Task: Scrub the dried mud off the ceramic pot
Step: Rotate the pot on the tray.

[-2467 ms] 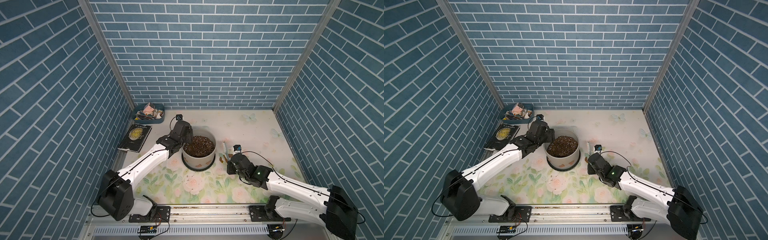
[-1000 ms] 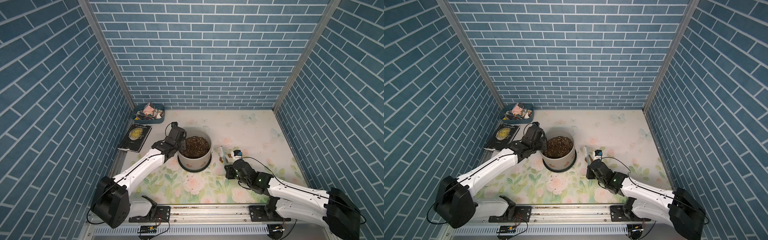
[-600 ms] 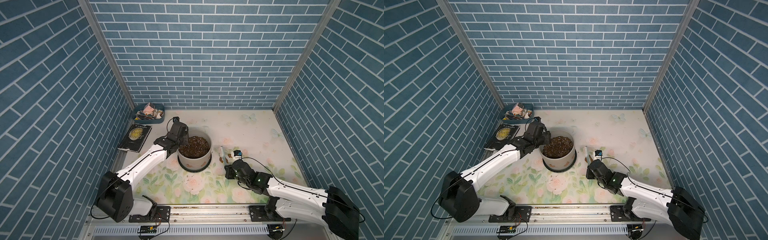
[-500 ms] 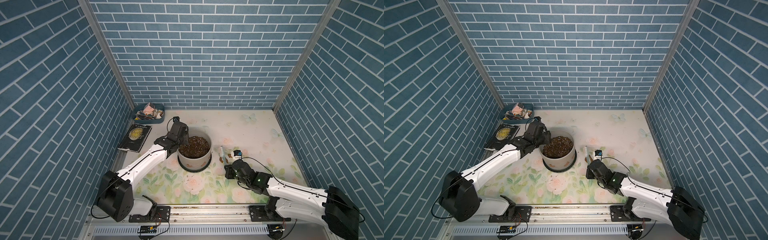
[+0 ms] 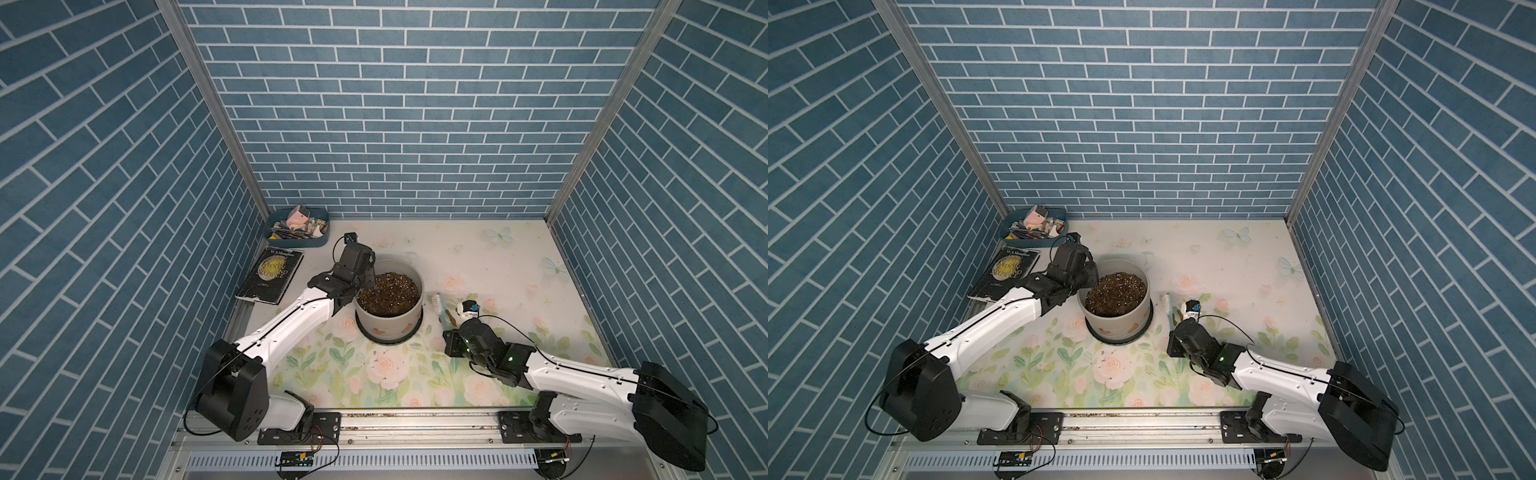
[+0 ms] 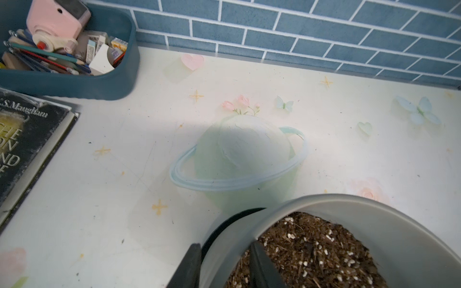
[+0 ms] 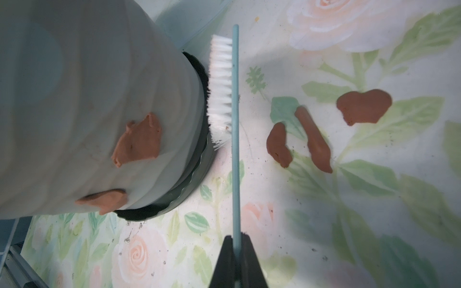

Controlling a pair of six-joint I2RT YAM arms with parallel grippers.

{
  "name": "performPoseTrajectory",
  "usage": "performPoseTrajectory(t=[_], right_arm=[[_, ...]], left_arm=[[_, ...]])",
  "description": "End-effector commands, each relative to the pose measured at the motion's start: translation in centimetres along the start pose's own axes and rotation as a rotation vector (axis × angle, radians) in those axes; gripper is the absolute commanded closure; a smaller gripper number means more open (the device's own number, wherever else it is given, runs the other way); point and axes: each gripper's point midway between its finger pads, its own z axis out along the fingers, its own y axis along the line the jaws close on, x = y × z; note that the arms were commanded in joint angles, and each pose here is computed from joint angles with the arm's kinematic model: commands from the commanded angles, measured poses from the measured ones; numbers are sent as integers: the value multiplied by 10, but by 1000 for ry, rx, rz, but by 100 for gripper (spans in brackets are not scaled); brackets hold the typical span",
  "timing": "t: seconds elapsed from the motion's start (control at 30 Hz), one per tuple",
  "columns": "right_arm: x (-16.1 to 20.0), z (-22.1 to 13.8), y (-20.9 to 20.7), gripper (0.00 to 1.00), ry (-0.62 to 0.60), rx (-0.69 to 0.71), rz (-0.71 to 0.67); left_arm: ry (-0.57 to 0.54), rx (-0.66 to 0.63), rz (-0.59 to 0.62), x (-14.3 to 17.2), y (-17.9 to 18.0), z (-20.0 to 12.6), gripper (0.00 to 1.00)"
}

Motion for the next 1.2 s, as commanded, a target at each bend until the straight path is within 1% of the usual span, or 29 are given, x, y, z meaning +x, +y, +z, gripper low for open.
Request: performPoseTrajectory(t=[0.0, 0.27, 0.33, 0.37, 0.4, 0.47, 0.5, 0.53, 0.6, 0.67, 0.7, 0.93, 1.17], right_arm=[[4, 2, -1, 100, 4, -7, 20], [8, 8, -12, 100, 45, 57, 21], [7, 11, -9, 100, 52, 41, 26], [7, 12, -7, 100, 53, 32, 29], [6, 13, -6, 100, 55, 27, 28], [6, 15, -4, 100, 58, 25, 25], [5, 16, -3, 100, 56, 23, 23], [5, 16, -3, 100, 56, 21, 20], [6, 16, -3, 100, 56, 15, 20], [8, 14, -5, 100, 55, 12, 21], [8, 14, -5, 100, 53, 9, 23], [9, 10, -5, 100, 45, -4, 34], [1, 13, 0, 100, 42, 3, 30]], left_arm=[[32, -20, -5, 14, 7, 6, 71], [53, -7, -24, 22, 6, 8, 90], [58, -2, -26, 24, 5, 8, 92], [61, -2, -26, 25, 5, 9, 89], [61, -1, -23, 25, 5, 9, 84], [56, -15, -23, 24, 8, 8, 64], [50, -26, -21, 24, 10, 7, 52], [45, -36, -20, 23, 12, 6, 45], [39, -44, -18, 21, 14, 5, 40], [36, -37, -19, 21, 13, 4, 40], [40, -36, -19, 23, 13, 5, 42], [72, -32, -29, 35, 13, 11, 70], [75, -23, -33, 36, 13, 8, 92]])
